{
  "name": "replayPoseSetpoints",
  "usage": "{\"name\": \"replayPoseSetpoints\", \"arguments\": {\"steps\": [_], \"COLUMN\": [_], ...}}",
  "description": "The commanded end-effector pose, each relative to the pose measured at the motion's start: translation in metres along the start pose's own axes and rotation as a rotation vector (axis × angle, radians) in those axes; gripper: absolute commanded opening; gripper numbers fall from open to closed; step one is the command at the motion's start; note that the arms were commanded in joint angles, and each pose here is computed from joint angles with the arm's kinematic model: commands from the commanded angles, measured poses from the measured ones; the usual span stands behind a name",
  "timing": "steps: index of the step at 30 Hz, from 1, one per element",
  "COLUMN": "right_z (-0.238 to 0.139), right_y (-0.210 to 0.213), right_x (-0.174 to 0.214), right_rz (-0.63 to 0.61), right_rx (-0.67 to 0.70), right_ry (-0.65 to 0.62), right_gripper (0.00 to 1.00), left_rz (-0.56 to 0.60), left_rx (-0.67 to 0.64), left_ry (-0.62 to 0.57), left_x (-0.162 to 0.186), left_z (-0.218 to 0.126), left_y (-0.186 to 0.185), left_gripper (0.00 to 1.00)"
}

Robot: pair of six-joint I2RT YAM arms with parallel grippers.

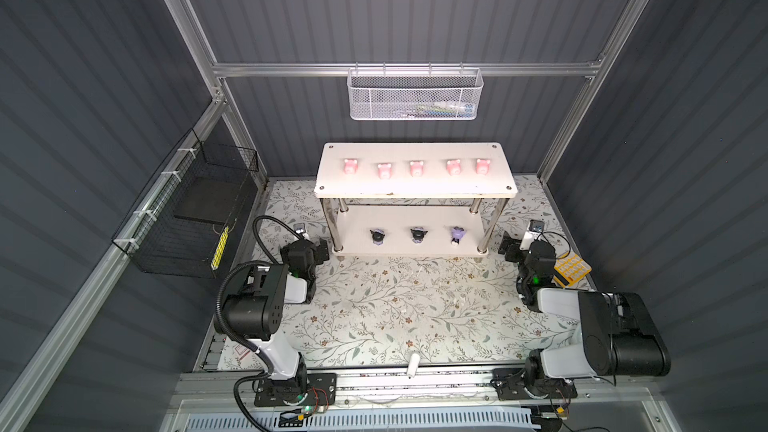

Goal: Place and organize the plastic toys onto the shelf

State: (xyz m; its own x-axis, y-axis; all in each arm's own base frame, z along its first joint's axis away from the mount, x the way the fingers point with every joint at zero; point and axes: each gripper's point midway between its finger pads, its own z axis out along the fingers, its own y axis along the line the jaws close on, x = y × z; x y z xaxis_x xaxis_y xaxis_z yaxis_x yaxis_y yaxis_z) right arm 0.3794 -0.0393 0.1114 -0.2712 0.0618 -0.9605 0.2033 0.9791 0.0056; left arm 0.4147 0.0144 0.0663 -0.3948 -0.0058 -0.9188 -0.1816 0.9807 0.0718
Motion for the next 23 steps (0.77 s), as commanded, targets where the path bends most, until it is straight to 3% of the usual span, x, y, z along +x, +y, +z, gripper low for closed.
{"name": "replayPoseSetpoints", "arguments": {"steps": [1, 3, 23], "right_z": [-0.001, -0.0015, -0.0007], "right_y": [-0.0019, -0.0027, -0.0028], "right_x": [-0.0078, -0.0117, -0.0099], "right_rz": [0.031, 0.031, 0.032], "right_rx": [0.009, 0.012, 0.013], "right_ry": [-0.032, -0.074, -0.059], "right_gripper": [0.98, 0.99, 0.99], "left_rz": [0.015, 0.017, 0.021], "left_rx": [0.005, 0.004, 0.001], "left_ry": [-0.009, -0.008, -0.007], "left_x": [0.0006, 0.0007, 0.0012], "left_z": [-0.0014, -0.0013, -0.001], "left_y": [-0.0018, -0.0015, -0.0024], "left_gripper": [1.0, 1.0, 1.0]}}
